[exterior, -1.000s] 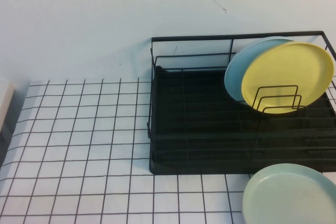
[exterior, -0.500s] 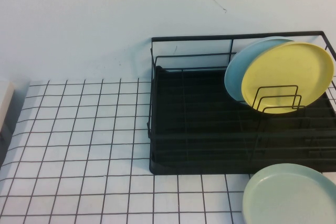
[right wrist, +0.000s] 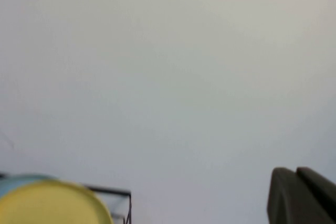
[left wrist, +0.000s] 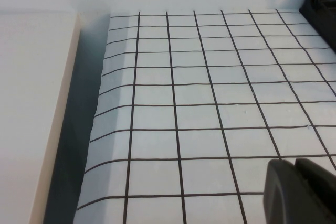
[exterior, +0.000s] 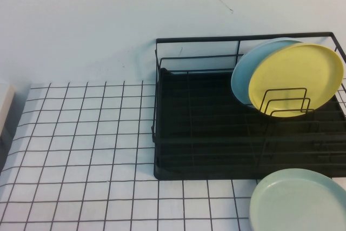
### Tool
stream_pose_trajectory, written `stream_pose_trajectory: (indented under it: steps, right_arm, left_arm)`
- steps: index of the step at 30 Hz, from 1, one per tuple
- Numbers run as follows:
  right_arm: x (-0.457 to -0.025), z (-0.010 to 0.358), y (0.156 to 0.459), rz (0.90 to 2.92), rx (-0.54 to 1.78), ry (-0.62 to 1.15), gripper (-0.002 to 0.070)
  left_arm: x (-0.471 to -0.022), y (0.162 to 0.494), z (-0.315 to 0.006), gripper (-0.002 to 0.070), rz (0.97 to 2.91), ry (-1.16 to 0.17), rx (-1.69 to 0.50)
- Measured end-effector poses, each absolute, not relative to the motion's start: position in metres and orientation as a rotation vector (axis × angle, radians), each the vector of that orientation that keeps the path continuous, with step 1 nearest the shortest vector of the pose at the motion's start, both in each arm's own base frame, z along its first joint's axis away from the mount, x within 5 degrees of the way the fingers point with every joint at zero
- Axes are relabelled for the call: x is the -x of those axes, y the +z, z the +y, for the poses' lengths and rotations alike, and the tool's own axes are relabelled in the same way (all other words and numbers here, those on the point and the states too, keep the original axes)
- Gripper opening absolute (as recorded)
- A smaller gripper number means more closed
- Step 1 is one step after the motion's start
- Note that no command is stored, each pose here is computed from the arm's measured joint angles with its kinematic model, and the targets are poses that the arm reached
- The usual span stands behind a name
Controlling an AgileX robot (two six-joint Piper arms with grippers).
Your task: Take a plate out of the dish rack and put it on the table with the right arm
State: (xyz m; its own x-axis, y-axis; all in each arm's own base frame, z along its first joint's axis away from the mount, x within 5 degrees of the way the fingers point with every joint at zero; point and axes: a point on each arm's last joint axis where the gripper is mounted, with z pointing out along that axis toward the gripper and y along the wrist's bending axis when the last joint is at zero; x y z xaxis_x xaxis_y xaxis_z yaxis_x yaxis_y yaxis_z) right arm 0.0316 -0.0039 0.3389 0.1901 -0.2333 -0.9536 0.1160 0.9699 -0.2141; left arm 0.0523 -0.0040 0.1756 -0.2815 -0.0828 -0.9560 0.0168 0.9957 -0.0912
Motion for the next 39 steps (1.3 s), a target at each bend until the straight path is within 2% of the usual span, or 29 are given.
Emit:
stream_pose_trajectory:
  steps: [3, 9, 13, 19, 20, 22, 25, 28, 30, 32, 39]
  right_arm:
    - [-0.049, -0.006, 0.361, 1.566, 0.131, -0.267, -0.0003]
    - [-0.127, -0.002, 0.364, 2.028, 0.277, -0.169, -0.0003]
    - [-0.183, 0.008, 0.356, 2.117, 0.52, -0.087, -0.0003]
    - [-0.255, 0.021, 0.338, 2.015, 0.964, -0.038, 0.0009]
    - [-0.263, 0.022, 0.335, 2.002, 1.004, -0.029, 0.0027]
    - [-0.282, 0.023, 0.326, 1.978, 1.079, -0.018, 0.0113]
    - [-0.307, 0.022, 0.318, 1.95, 1.134, -0.054, 0.0332]
    - [-0.331, 0.017, 0.306, 1.918, 1.186, -0.143, 0.0491]
    - [-0.343, 0.016, 0.299, 1.889, 1.25, -0.188, 0.0531]
    - [-0.355, 0.015, 0.291, 1.871, 1.3, -0.218, 0.054]
    - [-0.395, 0.01, 0.26, 1.904, 1.245, -0.245, 0.0492]
  left_arm:
    - [-0.052, 0.176, -0.004, -0.0003, 1.854, -0.096, 0.048]
    - [-0.052, 0.176, -0.004, -0.0003, 1.854, -0.096, 0.048]
    - [-0.052, 0.176, -0.004, -0.0003, 1.854, -0.096, 0.048]
    - [-0.052, 0.176, -0.004, -0.0003, 1.854, -0.096, 0.048]
    - [-0.052, 0.176, -0.004, -0.0003, 1.854, -0.096, 0.048]
    - [-0.052, 0.176, -0.004, -0.0003, 1.854, -0.096, 0.048]
    - [-0.052, 0.176, -0.004, -0.0003, 1.854, -0.096, 0.048]
    - [-0.052, 0.176, -0.004, -0.0003, 1.854, -0.098, 0.05]
    - [-0.052, 0.176, -0.004, -0.0003, 1.854, -0.1, 0.052]
    - [-0.052, 0.176, -0.004, -0.0003, 1.854, -0.1, 0.052]
    - [-0.052, 0.176, -0.004, -0.0003, 1.854, -0.1, 0.052]
